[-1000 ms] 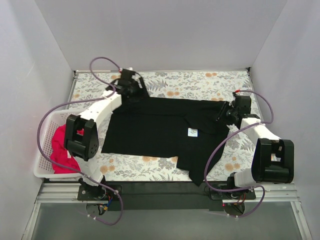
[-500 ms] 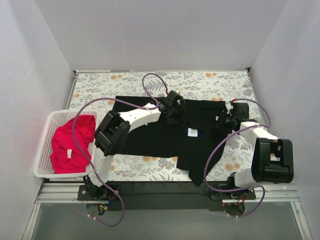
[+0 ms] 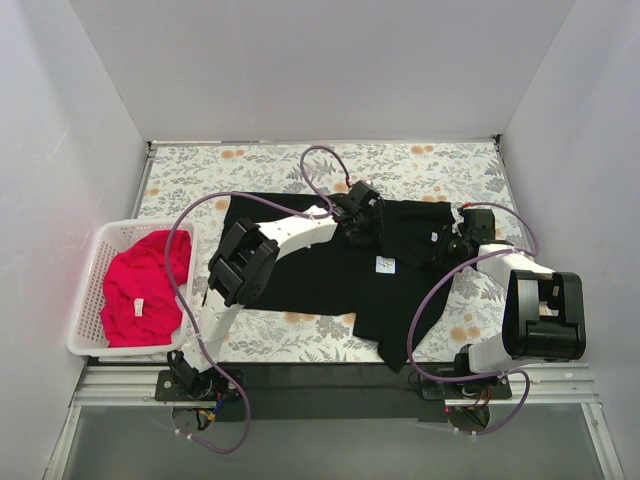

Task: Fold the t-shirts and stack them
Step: Fold the tshirt

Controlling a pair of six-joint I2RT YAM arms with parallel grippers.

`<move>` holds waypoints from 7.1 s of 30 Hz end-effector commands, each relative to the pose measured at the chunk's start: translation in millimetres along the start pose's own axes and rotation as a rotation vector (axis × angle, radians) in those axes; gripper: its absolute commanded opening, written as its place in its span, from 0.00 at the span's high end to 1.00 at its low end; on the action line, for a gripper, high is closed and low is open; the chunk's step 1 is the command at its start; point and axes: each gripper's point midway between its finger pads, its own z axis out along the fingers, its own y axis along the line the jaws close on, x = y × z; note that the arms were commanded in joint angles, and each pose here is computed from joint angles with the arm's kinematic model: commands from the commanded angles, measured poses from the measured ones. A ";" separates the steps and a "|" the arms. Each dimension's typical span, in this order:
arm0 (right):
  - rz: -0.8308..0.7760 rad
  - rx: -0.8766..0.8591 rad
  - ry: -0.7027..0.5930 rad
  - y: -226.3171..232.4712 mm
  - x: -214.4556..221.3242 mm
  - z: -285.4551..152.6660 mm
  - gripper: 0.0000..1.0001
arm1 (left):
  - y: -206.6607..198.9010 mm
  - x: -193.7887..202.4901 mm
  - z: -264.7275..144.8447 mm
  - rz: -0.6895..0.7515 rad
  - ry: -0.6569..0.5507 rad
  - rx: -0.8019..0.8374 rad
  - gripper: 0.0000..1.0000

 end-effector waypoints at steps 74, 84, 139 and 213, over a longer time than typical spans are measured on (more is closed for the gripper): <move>0.003 -0.023 0.106 9.7 30.3 -21.1 0.72 | 0.9 12.9 -29.3 0.197 0.148 -0.085 0.86; -0.270 -0.132 -0.031 68.7 2.3 -39.9 0.44 | -27.4 -0.2 -89.2 0.088 0.059 0.121 0.33; -0.968 0.317 -0.099 142.9 5.2 43.4 0.62 | 296.9 -39.1 -222.6 -0.200 -0.234 -0.540 0.35; -0.624 -0.224 0.184 212.6 56.3 48.6 0.68 | 292.1 -33.0 -216.0 -0.190 -0.195 -0.502 0.35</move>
